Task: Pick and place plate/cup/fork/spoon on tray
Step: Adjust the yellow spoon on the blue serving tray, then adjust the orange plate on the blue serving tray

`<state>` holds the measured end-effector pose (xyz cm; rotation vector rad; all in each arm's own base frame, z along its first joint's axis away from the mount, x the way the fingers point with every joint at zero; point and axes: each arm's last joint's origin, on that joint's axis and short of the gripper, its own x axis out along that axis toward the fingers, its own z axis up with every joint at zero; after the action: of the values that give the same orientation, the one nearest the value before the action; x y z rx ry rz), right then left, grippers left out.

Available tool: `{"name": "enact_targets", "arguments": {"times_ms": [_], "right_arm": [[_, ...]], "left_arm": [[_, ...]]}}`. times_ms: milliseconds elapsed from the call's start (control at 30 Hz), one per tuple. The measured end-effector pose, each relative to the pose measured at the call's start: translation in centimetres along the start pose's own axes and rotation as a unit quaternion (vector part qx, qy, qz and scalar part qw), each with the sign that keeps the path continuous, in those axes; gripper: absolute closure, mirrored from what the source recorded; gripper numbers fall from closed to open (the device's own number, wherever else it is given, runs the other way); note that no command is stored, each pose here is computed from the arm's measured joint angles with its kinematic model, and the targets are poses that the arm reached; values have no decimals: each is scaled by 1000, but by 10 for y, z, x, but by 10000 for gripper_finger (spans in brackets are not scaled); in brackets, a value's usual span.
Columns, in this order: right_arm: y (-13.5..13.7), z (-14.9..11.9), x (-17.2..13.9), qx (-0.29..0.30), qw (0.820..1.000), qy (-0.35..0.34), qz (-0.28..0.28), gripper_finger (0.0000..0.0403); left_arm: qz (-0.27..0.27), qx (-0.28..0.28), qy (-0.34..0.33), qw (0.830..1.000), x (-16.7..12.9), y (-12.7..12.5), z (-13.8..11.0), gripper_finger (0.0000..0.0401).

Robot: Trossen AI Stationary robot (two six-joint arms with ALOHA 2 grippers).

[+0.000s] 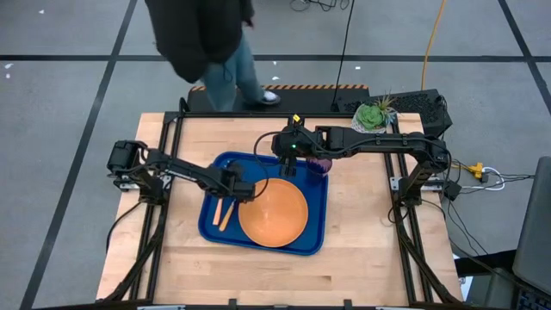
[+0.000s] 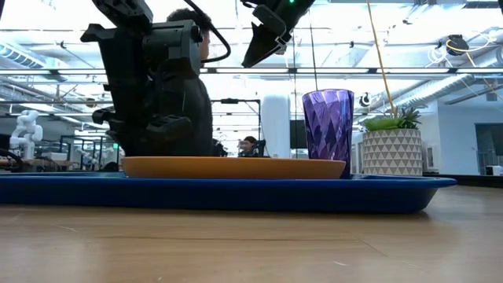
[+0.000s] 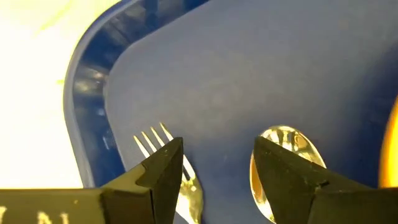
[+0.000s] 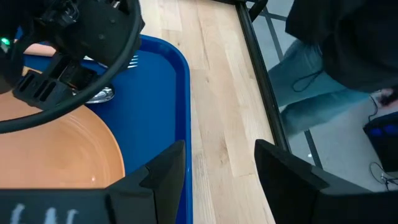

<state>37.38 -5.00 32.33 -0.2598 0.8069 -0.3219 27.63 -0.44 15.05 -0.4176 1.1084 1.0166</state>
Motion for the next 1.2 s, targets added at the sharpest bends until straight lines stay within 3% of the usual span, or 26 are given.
{"name": "enact_targets", "arguments": {"times_ms": [333, 867, 1200], "right_arm": [[0, 0, 0, -1, 1000, 2, 0, 218], [0, 0, 0, 0, 1000, -1, 0, 218], [0, 0, 0, 0, 1000, -1, 0, 218]], "left_arm": [[29, -10, 9, 999, 3, 8, 3, 201], [-6, -8, -21, 1000, -12, 3, -1, 201], [-106, 47, -53, 992, -19, -17, 5, 201]]}}
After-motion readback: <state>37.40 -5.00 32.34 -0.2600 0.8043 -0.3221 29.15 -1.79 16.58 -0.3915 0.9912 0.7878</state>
